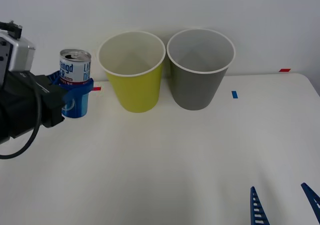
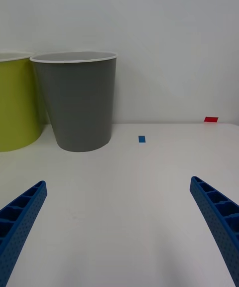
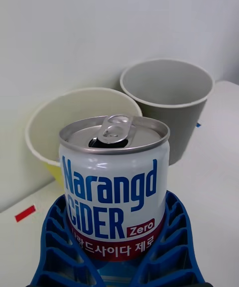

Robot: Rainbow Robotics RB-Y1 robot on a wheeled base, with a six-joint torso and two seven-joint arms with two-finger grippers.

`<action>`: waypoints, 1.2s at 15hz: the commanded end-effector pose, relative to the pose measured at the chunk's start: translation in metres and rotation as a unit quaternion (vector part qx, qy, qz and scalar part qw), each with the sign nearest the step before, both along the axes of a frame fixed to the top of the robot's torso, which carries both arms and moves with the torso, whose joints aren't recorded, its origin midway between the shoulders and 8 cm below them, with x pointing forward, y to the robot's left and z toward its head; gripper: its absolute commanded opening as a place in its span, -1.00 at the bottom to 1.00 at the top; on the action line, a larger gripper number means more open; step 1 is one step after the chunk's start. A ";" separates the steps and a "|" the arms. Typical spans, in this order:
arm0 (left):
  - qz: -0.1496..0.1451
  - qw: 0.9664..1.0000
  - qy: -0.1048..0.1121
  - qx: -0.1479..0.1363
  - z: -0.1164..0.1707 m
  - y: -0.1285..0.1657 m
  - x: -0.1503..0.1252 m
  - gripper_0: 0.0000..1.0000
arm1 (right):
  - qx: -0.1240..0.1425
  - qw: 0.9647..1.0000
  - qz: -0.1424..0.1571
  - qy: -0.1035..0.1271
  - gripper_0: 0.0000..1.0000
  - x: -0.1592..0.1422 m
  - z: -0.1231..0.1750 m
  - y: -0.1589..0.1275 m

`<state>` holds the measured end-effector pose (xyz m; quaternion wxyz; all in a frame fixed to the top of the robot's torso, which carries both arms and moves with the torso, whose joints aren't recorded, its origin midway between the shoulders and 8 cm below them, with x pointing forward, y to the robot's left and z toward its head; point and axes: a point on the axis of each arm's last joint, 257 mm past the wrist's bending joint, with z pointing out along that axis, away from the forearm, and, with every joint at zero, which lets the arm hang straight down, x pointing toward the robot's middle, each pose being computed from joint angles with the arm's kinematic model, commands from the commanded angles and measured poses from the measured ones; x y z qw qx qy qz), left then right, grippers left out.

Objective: Put cans in the gray bin and PET bottles in the light green bin.

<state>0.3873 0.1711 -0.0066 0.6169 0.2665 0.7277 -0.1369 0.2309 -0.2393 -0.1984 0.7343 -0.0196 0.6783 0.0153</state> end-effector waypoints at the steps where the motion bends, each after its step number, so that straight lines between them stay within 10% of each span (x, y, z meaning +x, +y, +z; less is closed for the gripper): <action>1: -0.002 0.999 -0.037 -0.028 0.032 -0.002 0.003 -1.00 | 0.000 1.000 0.000 0.000 1.00 0.000 0.000 0.000; 18: -0.092 0.987 -0.105 -0.081 0.113 -0.041 -0.022 -1.00 | 0.000 1.000 0.000 0.000 1.00 0.000 0.000 0.000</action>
